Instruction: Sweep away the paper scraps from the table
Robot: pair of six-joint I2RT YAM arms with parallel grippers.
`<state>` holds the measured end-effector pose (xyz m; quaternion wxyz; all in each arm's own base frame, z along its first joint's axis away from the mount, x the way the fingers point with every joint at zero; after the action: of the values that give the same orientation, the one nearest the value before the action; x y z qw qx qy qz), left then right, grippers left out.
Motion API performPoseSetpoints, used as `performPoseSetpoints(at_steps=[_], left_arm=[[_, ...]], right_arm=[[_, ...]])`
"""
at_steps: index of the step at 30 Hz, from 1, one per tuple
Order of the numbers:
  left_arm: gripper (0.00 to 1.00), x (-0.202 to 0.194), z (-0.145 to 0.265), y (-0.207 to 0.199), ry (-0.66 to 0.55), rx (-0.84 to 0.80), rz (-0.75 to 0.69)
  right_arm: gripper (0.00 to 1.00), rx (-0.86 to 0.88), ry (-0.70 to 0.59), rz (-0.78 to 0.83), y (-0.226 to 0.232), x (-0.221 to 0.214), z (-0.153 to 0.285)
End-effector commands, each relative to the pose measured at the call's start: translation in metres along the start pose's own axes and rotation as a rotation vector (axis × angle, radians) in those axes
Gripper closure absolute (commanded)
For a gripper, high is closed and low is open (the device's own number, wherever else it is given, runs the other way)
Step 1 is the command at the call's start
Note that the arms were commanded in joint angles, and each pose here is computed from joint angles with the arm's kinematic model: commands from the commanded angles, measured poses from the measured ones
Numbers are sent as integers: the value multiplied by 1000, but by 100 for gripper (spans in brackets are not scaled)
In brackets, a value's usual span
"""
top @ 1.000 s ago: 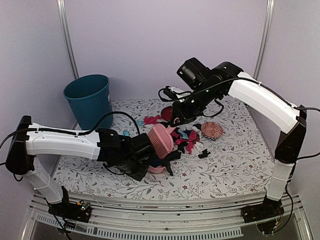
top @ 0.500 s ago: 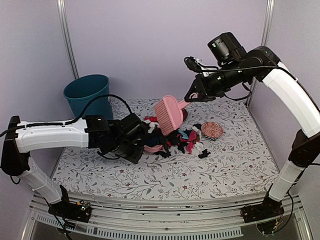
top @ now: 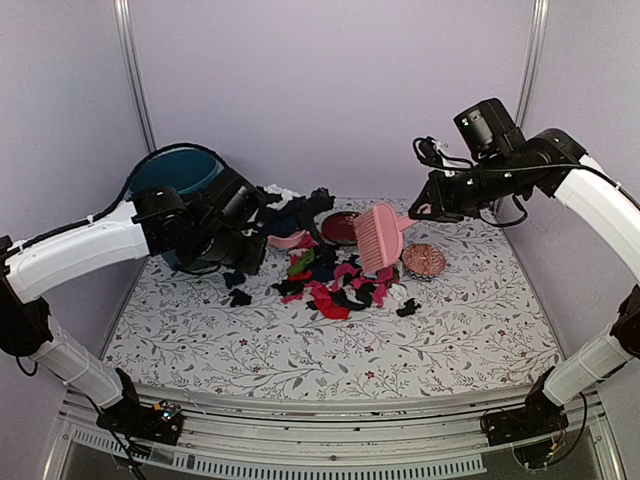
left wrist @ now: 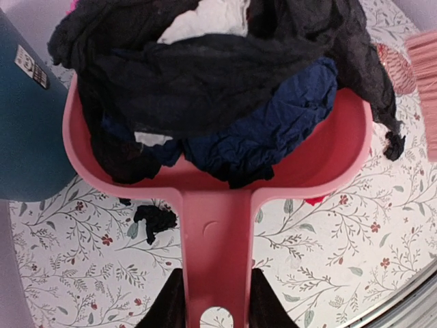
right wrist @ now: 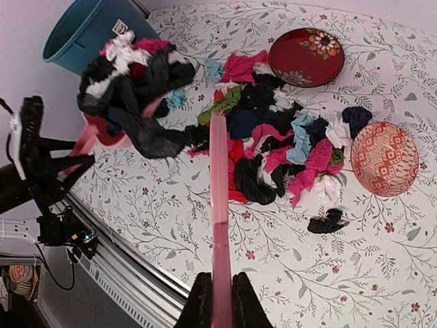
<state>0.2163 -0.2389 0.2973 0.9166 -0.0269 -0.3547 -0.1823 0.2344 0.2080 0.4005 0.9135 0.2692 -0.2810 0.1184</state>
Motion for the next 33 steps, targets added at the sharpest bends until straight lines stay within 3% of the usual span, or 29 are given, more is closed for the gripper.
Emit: performPoseSetpoints(at_steps=[1,18,33], left_arm=[[87,24,27,25,-77,45,39],[86,78,64,95,-160,85,296],[86,83,57,203,-220,-17,626]], right_arm=[[98,38,-47,-30,-2,-4,0],[98,72,-7,-95,-16,-34,-10],[98,103,34,-134,-22,-48,-20]])
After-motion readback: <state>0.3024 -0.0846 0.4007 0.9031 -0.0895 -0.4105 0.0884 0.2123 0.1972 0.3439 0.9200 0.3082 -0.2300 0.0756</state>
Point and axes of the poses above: each gripper's point midway between its finger pads, its own z axis back along the fingers, its own y axis along the line the jaws close on, x = y × z, the point moved 10 cm from there along z, back along the fingers, and after that the axes turned 3 degrees about -z, right-handed, at the moved point
